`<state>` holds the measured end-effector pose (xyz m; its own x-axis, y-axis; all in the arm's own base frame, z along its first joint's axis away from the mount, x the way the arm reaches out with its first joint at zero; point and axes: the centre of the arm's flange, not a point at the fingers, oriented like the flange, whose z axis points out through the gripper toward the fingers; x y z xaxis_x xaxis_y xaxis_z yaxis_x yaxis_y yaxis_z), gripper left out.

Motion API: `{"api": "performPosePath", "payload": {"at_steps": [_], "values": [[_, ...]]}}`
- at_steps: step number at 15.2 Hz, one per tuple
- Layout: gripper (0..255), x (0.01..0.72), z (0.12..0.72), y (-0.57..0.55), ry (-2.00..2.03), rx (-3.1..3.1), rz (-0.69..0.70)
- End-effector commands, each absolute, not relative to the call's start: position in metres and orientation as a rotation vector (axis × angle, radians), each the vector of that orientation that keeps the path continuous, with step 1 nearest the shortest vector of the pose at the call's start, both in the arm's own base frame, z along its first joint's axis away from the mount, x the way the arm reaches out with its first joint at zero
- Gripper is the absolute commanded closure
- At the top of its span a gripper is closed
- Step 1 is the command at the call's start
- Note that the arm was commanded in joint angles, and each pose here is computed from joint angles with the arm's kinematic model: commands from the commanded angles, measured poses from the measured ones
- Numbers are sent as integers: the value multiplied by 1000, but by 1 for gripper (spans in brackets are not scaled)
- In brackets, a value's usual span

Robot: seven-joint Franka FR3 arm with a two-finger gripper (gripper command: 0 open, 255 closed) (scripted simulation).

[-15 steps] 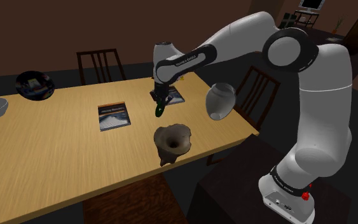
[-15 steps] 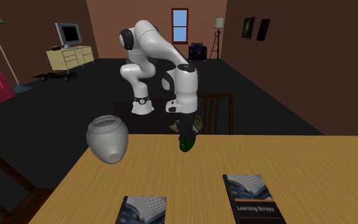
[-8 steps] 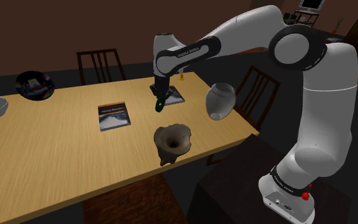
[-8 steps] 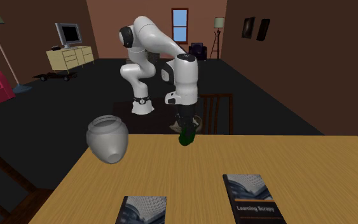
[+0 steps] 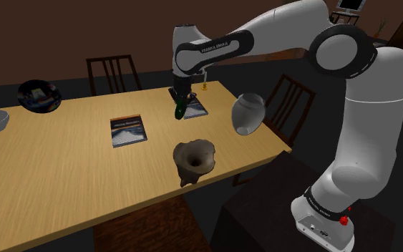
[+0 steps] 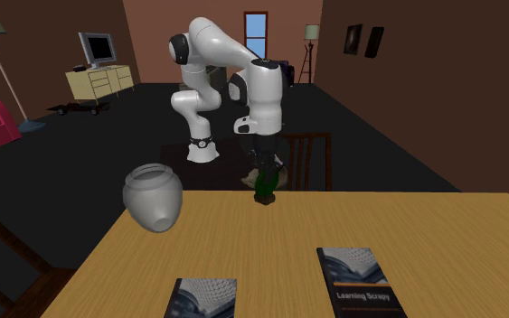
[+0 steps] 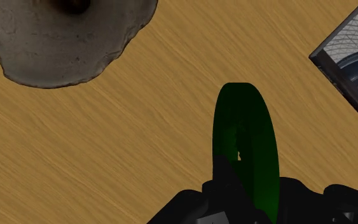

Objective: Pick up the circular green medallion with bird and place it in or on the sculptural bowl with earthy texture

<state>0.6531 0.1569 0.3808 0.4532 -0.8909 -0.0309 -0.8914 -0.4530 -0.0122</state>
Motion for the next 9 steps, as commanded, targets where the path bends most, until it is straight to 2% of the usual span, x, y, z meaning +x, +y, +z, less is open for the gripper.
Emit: {"api": "performPosePath", "payload": {"at_steps": [1, 9], "values": [[255, 653, 391, 158, 1629, -2655, 32], [255, 641, 427, 162, 1629, -2655, 32]]}}
